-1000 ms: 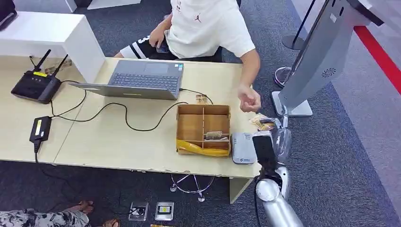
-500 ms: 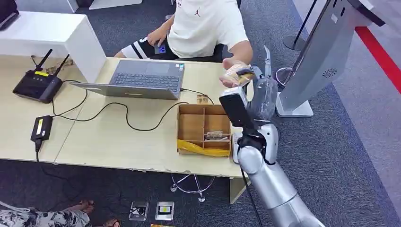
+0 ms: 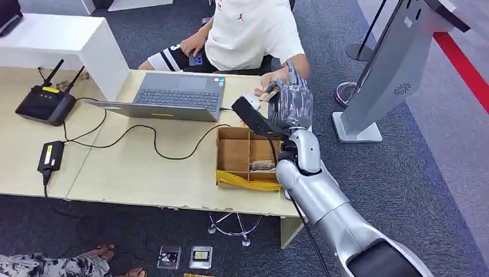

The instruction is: Pass the card to the sensor for recognition and then transmit it.

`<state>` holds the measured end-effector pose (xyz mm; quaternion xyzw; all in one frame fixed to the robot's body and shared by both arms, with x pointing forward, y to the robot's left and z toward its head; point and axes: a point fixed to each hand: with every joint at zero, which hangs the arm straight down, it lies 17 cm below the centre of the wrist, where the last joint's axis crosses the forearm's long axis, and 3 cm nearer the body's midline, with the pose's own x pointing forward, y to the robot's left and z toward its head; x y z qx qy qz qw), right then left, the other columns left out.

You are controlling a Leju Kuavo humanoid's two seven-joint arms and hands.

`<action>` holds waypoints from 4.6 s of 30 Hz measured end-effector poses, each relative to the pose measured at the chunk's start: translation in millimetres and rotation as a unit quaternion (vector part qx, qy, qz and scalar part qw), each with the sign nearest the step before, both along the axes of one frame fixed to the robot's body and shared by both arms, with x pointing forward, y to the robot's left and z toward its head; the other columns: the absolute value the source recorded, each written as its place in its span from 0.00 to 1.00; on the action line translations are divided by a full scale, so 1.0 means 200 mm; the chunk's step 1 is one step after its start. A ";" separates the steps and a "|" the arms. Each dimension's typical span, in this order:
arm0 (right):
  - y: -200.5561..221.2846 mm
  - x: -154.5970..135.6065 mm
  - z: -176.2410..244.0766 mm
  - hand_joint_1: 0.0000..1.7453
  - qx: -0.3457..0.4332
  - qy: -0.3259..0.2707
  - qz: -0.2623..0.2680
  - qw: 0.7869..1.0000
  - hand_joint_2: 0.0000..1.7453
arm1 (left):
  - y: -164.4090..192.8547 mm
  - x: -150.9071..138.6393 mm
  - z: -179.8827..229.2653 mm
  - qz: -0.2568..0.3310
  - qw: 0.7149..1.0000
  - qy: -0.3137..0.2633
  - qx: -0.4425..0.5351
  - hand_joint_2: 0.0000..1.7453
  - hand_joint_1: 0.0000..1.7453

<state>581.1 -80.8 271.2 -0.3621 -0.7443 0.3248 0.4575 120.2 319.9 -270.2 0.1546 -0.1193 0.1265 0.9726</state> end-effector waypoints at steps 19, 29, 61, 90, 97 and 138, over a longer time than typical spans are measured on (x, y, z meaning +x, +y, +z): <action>0.01 0.00 -0.17 0.00 0.016 0.027 0.033 0.999 1.00 | 0.01 -0.02 -0.01 0.006 1.000 0.010 -0.005 1.00 0.00; 0.31 -0.30 0.06 0.00 0.044 -0.005 0.148 0.988 1.00 | 0.03 -0.04 0.00 0.018 1.000 0.015 0.006 1.00 0.00; 0.42 -0.58 -0.42 0.00 -0.119 0.076 0.196 0.971 1.00 | -0.01 -0.04 0.00 0.022 1.000 0.018 0.006 1.00 0.00; 0.25 -0.47 -0.78 0.00 -0.197 0.137 0.137 0.961 1.00 | 0.01 -0.05 0.00 0.030 0.999 0.020 0.013 1.00 0.00; 0.25 -0.48 -0.78 0.01 -0.199 0.137 0.137 0.961 1.00 | 0.01 -0.05 0.00 0.030 0.999 0.021 0.012 1.00 0.00; 0.01 -0.42 -0.88 0.15 -0.218 0.166 0.062 0.960 1.00 | 0.00 -0.05 -0.01 0.029 0.999 0.019 0.000 1.00 0.00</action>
